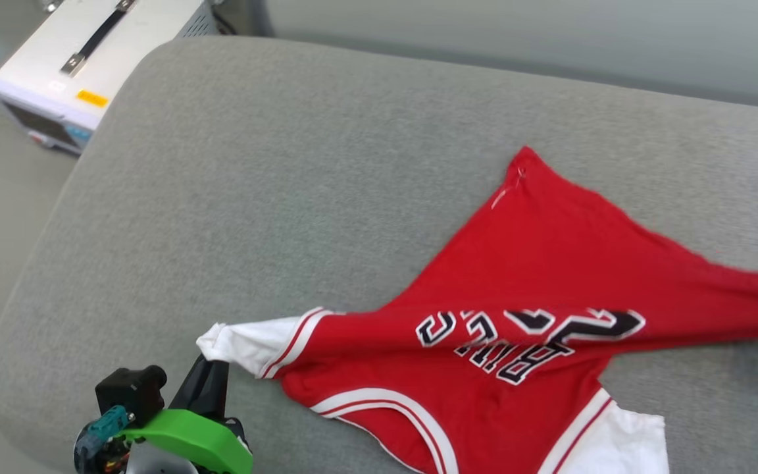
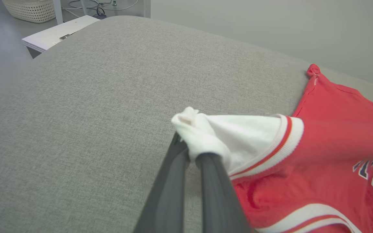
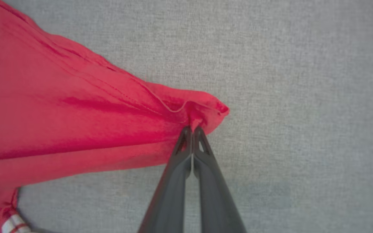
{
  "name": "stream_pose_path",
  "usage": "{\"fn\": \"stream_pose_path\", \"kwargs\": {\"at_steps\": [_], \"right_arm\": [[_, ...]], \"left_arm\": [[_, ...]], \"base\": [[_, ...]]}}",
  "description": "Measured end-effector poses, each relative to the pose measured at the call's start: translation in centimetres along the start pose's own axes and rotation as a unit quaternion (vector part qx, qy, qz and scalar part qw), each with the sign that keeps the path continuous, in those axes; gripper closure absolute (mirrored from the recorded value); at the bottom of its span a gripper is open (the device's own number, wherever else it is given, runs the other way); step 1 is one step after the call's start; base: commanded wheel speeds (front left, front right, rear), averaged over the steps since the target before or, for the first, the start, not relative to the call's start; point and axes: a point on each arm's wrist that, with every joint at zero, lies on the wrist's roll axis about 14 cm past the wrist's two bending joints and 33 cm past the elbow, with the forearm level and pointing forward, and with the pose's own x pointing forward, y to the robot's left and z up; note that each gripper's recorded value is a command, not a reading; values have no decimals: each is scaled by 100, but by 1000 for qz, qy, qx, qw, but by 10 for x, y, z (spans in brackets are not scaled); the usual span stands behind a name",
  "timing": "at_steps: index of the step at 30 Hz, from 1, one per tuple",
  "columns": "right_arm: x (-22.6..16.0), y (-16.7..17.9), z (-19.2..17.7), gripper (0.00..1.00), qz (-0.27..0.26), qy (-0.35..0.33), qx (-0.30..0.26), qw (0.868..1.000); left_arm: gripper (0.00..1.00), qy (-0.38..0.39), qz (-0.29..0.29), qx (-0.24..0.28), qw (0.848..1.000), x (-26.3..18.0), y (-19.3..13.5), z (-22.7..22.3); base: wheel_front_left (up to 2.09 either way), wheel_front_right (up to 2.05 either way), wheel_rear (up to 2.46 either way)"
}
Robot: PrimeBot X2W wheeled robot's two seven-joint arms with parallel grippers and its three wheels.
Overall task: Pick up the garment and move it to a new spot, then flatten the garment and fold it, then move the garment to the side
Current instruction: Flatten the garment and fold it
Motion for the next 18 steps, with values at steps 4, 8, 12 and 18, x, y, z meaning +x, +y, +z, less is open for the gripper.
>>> {"fn": "stream_pose_path", "kwargs": {"at_steps": [4,8,12,18], "right_arm": [[-32,-14,-57,100,-12,5,45,999],[-60,-18,-114,100,-26,14,100,995],[-80,-6,-165,100,-29,31,162,986],[-87,11,-196,47,-23,36,206,978]], "left_arm": [[100,12,-18,2,1000,1,-10,-4],[100,19,-36,4,999,2,-19,-5],[100,23,-53,9,998,4,-27,-5],[100,21,-68,13,997,9,-36,-1]], "base": [[0,0,0],[0,0,0],[0,0,0],[0,0,0]]}}
